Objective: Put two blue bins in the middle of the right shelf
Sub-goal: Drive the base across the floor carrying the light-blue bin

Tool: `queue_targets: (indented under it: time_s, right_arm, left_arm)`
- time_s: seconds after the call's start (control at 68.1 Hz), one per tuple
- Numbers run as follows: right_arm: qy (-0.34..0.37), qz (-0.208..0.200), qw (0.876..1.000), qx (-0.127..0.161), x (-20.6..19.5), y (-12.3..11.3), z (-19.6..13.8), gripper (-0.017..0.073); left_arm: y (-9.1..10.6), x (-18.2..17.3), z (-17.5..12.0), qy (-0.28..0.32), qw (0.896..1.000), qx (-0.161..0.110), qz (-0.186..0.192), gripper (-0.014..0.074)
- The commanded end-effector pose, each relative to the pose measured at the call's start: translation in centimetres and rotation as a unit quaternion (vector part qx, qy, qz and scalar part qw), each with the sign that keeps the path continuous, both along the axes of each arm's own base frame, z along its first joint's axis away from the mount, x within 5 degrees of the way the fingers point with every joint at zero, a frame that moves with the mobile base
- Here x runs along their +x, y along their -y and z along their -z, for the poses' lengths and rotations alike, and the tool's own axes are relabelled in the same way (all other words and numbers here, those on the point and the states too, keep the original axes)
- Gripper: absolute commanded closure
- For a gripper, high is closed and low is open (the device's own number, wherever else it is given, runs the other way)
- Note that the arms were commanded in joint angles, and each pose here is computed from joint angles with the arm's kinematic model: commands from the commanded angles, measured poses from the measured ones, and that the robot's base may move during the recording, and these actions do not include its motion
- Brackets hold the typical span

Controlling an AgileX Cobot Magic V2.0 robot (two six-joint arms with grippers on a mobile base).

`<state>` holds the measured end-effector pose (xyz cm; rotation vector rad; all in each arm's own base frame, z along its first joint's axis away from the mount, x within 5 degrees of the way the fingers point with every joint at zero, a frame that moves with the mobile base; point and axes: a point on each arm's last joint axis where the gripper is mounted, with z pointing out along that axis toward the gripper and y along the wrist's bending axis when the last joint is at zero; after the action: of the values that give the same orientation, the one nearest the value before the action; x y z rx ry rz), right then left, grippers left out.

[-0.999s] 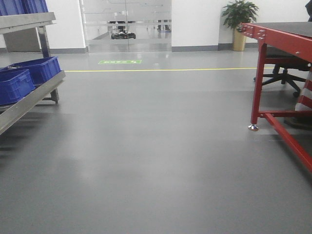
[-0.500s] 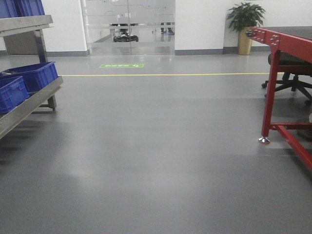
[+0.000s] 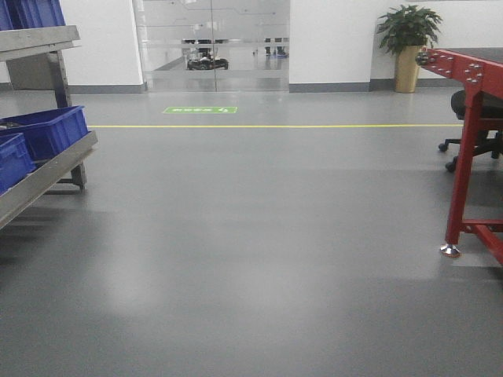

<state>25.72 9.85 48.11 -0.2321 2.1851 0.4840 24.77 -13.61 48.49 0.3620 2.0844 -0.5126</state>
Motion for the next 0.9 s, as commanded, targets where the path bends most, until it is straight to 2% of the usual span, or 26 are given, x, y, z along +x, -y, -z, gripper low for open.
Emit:
queue_targets:
  time_s: [0.0, 0.882]
  right_arm:
    - [0.049, 0.003, 0.999, 0.012, 0.02, 0.1, -1.17, 0.0713]
    - [0.049, 0.003, 0.999, 0.012, 0.02, 0.1, -1.17, 0.0713]
  left_arm:
    - [-0.03, -1.03, -1.83, 0.046, 0.998, -0.029, 0.019, 0.0705]
    - [-0.04, -1.0, -1.88, 0.048, 0.998, -0.029, 0.018, 0.0705]
